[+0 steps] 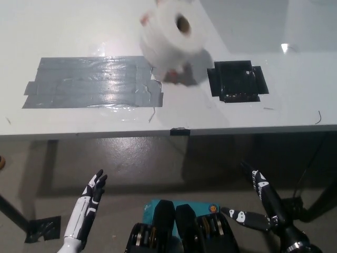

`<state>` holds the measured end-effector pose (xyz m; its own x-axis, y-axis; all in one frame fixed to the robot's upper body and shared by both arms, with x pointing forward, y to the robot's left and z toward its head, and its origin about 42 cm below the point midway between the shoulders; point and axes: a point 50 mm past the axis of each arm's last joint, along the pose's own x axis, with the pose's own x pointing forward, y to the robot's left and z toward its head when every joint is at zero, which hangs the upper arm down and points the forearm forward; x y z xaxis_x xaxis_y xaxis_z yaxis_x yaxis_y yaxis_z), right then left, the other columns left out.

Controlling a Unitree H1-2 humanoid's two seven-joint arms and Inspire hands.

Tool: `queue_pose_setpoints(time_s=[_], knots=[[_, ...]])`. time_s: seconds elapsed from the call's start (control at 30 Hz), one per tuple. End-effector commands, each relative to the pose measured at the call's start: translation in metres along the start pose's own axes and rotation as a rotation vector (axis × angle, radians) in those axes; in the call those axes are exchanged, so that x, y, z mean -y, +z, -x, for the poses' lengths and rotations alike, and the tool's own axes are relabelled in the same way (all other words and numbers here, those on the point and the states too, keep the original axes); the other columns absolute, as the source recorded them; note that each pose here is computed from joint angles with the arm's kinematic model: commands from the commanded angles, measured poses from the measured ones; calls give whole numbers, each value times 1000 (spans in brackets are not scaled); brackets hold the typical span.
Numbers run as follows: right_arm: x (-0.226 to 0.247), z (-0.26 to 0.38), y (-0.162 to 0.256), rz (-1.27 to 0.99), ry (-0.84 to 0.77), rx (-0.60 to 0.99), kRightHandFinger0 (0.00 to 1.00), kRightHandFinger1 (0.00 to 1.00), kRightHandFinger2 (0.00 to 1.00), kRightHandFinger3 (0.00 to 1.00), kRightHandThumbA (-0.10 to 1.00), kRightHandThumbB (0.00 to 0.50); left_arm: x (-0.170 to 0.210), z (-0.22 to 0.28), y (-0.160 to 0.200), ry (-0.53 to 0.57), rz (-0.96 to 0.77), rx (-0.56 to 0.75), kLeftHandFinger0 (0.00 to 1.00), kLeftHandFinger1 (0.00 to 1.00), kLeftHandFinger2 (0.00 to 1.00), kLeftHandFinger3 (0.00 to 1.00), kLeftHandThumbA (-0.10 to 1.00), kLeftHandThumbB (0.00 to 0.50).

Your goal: A person hands over a roll of toilet paper to the robot , and the robot inserts its right thumb into the hole in the centre to grab the roll, and then places it on the balck area on the desk.

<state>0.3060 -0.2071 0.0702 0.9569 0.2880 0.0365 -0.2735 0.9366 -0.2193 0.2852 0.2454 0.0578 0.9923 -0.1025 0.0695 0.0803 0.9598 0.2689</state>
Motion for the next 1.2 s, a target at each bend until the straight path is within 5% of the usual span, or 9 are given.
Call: queue_pose_setpoints(time_s=[0.0,0.2,0.57,0.7,0.87,1.17], knots=[[5,-1,6,22,5,64,1000,1000,1000,1000,905,272,-4,-3,9,28,-29,71,1000,1000,1000,1000,1000,168],[14,1,21,-23,-37,119,1000,1000,1000,1000,829,210,-5,-1,7,30,-19,61,1000,1000,1000,1000,1000,194],[92,-29,148,130,-42,398,1000,1000,1000,1000,982,263,-7,-2,7,32,-30,63,1000,1000,1000,1000,1000,176],[118,-49,183,200,25,379,1000,1000,1000,1000,978,256,-9,-1,7,30,-32,62,1000,1000,1000,1000,1000,183],[142,-85,234,286,108,337,1000,1000,1000,1000,1000,318,-9,-4,9,34,-38,78,1000,1000,1000,1000,1000,177],[153,-167,287,401,215,208,1000,1000,1000,1000,1000,316,-8,-7,13,25,-41,85,1000,1000,1000,1000,1000,176]])
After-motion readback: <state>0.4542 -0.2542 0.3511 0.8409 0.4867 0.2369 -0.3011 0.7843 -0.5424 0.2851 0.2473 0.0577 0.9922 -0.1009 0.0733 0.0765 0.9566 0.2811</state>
